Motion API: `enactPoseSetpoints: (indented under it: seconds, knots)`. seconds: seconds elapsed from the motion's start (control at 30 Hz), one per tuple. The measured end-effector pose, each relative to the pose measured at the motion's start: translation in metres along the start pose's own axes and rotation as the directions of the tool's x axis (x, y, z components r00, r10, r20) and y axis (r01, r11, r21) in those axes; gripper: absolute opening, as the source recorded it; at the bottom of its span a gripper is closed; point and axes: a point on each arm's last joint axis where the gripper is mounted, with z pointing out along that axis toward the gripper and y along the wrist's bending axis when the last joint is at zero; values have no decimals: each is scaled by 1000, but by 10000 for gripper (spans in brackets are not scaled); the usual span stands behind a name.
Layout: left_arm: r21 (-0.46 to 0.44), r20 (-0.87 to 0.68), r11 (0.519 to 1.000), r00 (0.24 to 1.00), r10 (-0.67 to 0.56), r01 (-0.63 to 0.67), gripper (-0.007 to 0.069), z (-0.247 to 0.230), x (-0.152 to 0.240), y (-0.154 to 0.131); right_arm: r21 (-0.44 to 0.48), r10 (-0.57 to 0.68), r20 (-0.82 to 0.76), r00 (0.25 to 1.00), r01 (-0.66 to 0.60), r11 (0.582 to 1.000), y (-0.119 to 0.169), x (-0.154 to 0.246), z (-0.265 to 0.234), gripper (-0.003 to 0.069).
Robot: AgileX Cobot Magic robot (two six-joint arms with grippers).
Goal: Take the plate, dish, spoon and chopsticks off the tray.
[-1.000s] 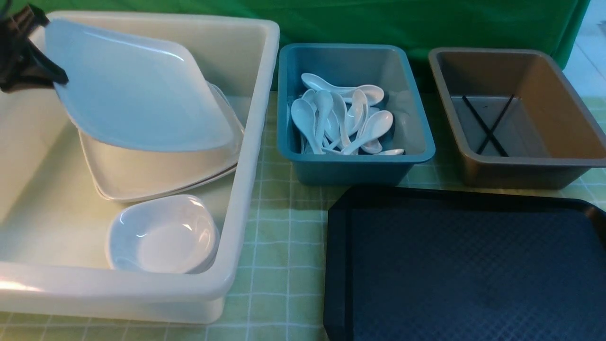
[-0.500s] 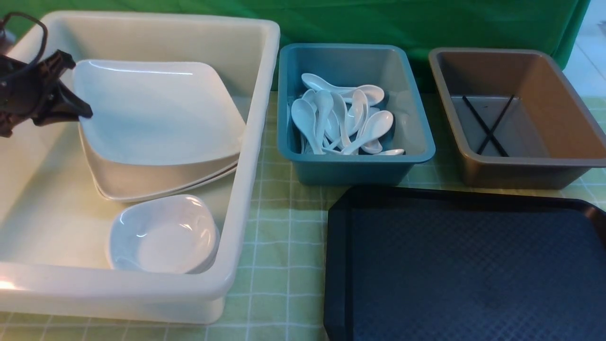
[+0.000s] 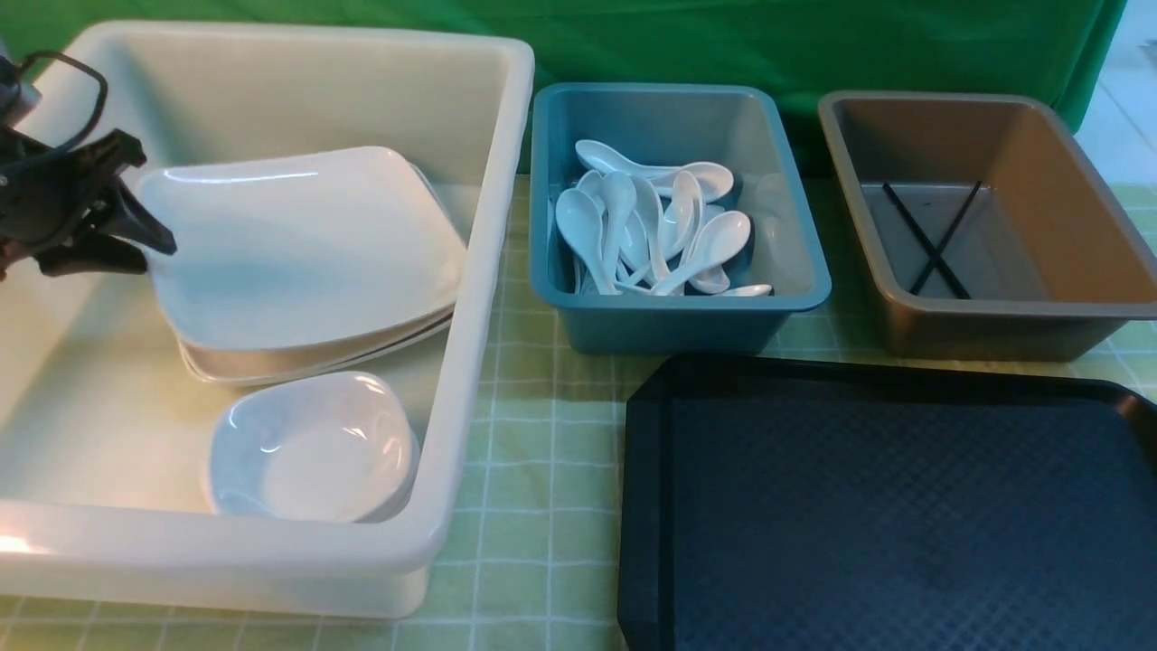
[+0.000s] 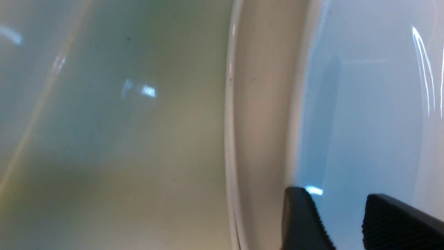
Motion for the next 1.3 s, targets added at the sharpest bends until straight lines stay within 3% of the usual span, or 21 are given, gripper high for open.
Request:
enactPoseSetpoints:
  seconds: [0.17,0.3,0.4,0.47,0.57,0.67,0.83,1.07,1.3]
  knots:
    - [42,-67,999,997,28,-25,417,-18,-6,-15,2,-3,-10,1000,3,1000,0,1,0,116]
    - [29,-39,998,998,56,-55,422,-48,-21,-32,2,-3,-10,1000,3,1000,0,1,0,104]
    - [6,32,998,997,66,-66,370,-73,-29,-45,1,-13,-5,1000,13,1000,0,1,1,57]
    - [10,79,997,993,82,-83,293,-92,-32,-56,-7,-36,42,998,36,999,1,1,5,18]
    - [10,130,989,980,148,-150,109,-114,-29,-73,-26,-74,176,982,80,996,4,1,20,1]
    - [11,150,973,963,225,-230,11,-124,-25,-87,-45,-96,321,942,116,992,9,1,42,1]
    - [13,152,964,954,259,-264,-11,-127,-22,-94,-78,-90,489,867,146,986,17,5,70,1]
    - [21,153,963,953,262,-268,-11,-127,-22,-94,-88,-83,552,829,157,984,19,5,75,10]
    - [193,194,949,958,212,-249,-11,-138,-17,-116,-88,-83,559,825,158,983,20,4,75,27]
